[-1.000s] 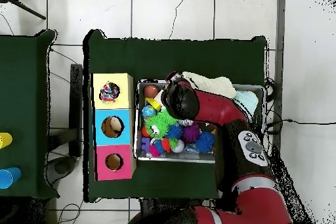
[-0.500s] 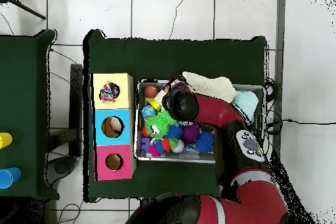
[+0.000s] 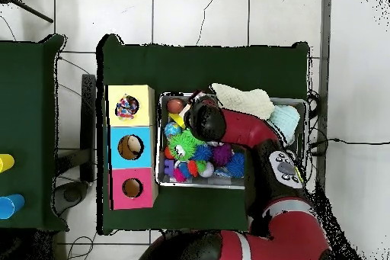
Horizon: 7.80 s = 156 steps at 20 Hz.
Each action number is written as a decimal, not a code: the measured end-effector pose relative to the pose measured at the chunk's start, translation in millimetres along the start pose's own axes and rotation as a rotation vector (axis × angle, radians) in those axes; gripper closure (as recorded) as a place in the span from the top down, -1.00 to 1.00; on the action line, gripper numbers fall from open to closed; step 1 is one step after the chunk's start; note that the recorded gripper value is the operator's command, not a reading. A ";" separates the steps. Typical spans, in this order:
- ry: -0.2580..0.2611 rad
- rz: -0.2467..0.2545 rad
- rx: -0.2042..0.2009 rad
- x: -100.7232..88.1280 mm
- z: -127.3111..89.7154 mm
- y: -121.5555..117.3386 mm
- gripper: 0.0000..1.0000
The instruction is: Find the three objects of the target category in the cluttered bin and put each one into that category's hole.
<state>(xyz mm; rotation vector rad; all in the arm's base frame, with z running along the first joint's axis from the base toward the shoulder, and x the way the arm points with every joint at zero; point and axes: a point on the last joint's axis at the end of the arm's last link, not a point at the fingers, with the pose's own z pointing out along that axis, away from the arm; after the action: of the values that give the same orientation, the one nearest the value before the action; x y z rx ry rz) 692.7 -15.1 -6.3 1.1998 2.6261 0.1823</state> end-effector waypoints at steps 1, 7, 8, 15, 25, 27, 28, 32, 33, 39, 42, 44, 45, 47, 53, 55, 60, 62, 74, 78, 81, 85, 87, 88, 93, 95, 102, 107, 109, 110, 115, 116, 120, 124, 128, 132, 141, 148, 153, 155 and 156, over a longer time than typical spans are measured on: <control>0.001 -0.001 0.000 1.3 -1.8 0.6 1.00; -0.001 -0.011 -0.002 6.7 -26.5 3.1 1.00; -0.003 -0.013 -0.002 7.3 -29.8 3.3 1.00; -0.010 -0.049 0.029 26.3 -43.4 3.1 1.00; 0.062 0.021 0.075 56.7 2.0 -19.4 1.00; 0.060 0.046 0.074 53.8 3.9 -20.2 1.00; 0.061 0.061 0.073 51.8 4.2 -20.3 1.00; 0.068 0.097 0.072 48.1 5.7 -20.9 1.00; 0.071 0.106 0.070 46.8 6.2 -21.0 1.00; 0.100 0.148 0.050 43.2 7.5 -24.7 1.00; 0.099 0.150 0.055 45.0 6.1 -24.6 1.00; 0.095 0.142 0.063 47.7 3.4 -25.3 1.00; 0.093 0.137 0.067 49.5 1.7 -26.0 1.00; 0.092 0.133 0.077 52.5 -2.8 -29.2 1.00; 0.074 0.125 0.119 50.7 -20.8 -57.3 1.00; 0.053 0.121 0.124 43.2 -20.7 -70.9 1.00; -0.008 0.127 0.115 21.9 -7.4 -105.2 1.00; -0.037 0.136 0.103 9.9 -5.6 -110.3 1.00; -0.152 0.107 0.069 -19.3 5.5 -109.9 1.00; -0.237 0.021 0.084 -15.1 5.9 -109.9 1.00; -0.262 -0.004 0.087 -12.7 5.7 -111.1 1.00; -0.297 -0.052 0.121 -9.6 3.2 -117.7 1.00; -0.314 -0.093 0.168 -6.8 1.5 -128.4 1.00; -0.318 -0.105 0.182 -5.2 1.2 -131.7 1.00; -0.325 -0.153 0.240 2.1 1.1 -147.8 1.00; -0.317 -0.158 0.242 2.1 2.8 -153.9 1.00; -0.256 -0.110 0.215 2.3 0.5 -170.3 1.00; -0.205 -0.087 0.252 7.9 -7.6 -175.4 1.00; -0.165 -0.072 0.285 10.8 -11.9 -178.7 1.00; -0.145 -0.062 0.302 11.7 -13.5 -180.8 1.00; 0.090 0.124 0.379 14.4 -19.0 -208.1 1.00; 0.118 0.151 0.380 13.7 -19.6 -210.7 1.00; 0.349 0.385 0.345 -1.8 -25.6 -227.6 1.00; 0.431 0.449 0.303 -3.3 -25.0 -228.6 1.00; 0.480 0.461 0.248 4.9 -19.4 -217.0 1.00; 0.424 0.416 0.208 10.3 -12.9 -205.7 1.00; -0.097 -0.013 0.129 51.6 -33.2 -132.7 1.00; -0.181 -0.127 0.092 107.4 -65.9 -61.9 1.00; -0.154 -0.122 0.116 109.8 -76.2 -54.7 1.00; -0.145 -0.111 0.127 104.9 -79.1 -57.3 1.00; -0.136 -0.095 0.141 97.6 -82.9 -61.5 1.00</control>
<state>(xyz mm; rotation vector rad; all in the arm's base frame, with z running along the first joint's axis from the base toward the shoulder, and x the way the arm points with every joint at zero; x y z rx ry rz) 563.8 17.7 43.4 1.0846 2.6047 -0.1003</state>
